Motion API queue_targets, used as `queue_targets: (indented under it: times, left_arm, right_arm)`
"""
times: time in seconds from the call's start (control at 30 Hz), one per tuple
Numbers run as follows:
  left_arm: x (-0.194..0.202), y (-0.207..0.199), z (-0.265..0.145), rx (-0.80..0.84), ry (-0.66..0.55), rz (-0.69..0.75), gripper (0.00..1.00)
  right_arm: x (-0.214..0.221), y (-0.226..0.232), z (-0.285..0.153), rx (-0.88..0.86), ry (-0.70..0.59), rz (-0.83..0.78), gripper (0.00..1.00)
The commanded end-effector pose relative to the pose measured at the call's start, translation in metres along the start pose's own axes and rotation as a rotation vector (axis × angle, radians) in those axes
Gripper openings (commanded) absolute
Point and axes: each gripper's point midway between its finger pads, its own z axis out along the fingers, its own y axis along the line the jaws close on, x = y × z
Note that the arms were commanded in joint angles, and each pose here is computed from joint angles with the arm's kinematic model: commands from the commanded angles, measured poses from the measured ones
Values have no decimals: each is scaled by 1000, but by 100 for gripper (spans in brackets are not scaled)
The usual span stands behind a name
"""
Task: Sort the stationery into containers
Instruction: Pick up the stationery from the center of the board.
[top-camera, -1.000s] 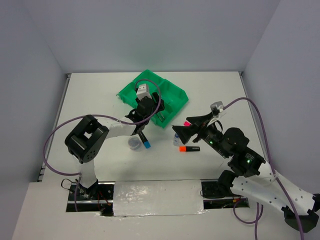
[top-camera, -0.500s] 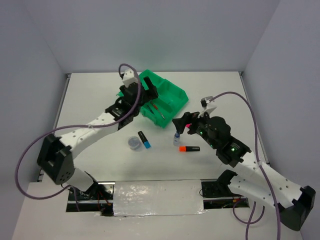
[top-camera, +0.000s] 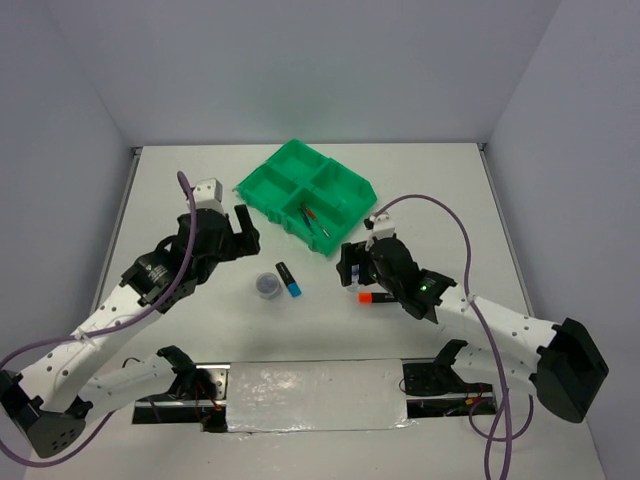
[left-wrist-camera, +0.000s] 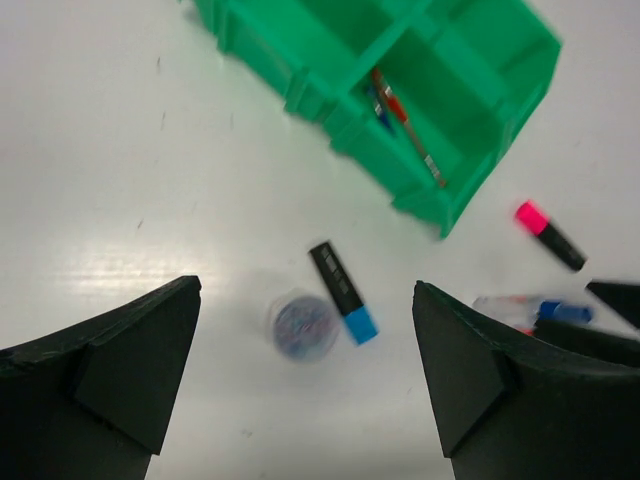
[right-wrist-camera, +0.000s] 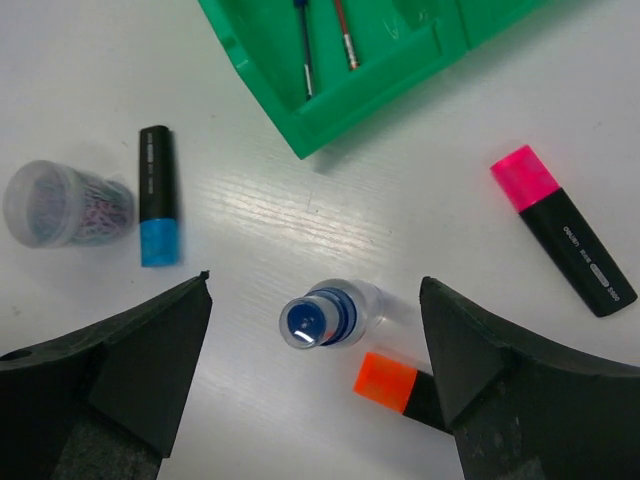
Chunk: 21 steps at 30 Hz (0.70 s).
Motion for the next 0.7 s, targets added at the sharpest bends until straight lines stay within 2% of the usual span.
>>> queue_targets:
  times: [0.0, 0.07, 0.1, 0.2, 0.23, 0.27, 0.3, 0.47, 0.53, 0.67]
  left_arm:
    - [28, 21, -15, -13, 106, 115, 99]
    - [38, 31, -21, -20, 129, 150, 99]
    - [44, 38, -23, -24, 138, 176, 99]
    - [51, 46, -28, -22, 136, 184, 99]
    - [51, 42, -28, 4, 128, 189, 99]
    - [52, 33, -31, 66, 133, 192, 99]
    - [50, 29, -32, 87, 126, 203, 99]
    - [51, 27, -31, 107, 125, 213, 99]
    - [50, 22, -34, 141, 114, 211, 99]
    - [45, 23, -40, 159, 77, 192, 99]
  right_arm:
    - [-9, 1, 12, 32, -35, 7, 90]
    - [-5, 0, 18, 48, -15, 1, 81]
    - [-4, 0, 19, 44, -13, -1, 72]
    - [-7, 5, 20, 18, -28, 5, 60]
    - [-7, 6, 20, 16, -31, 6, 57]
    - [-7, 5, 20, 20, -33, 4, 47]
    - [-10, 4, 20, 27, -39, 2, 44]
    - [-19, 7, 19, 19, -66, -29, 23]
    - [-22, 5, 18, 32, -79, -32, 0]
    - [-46, 9, 3, 17, -134, -17, 0]
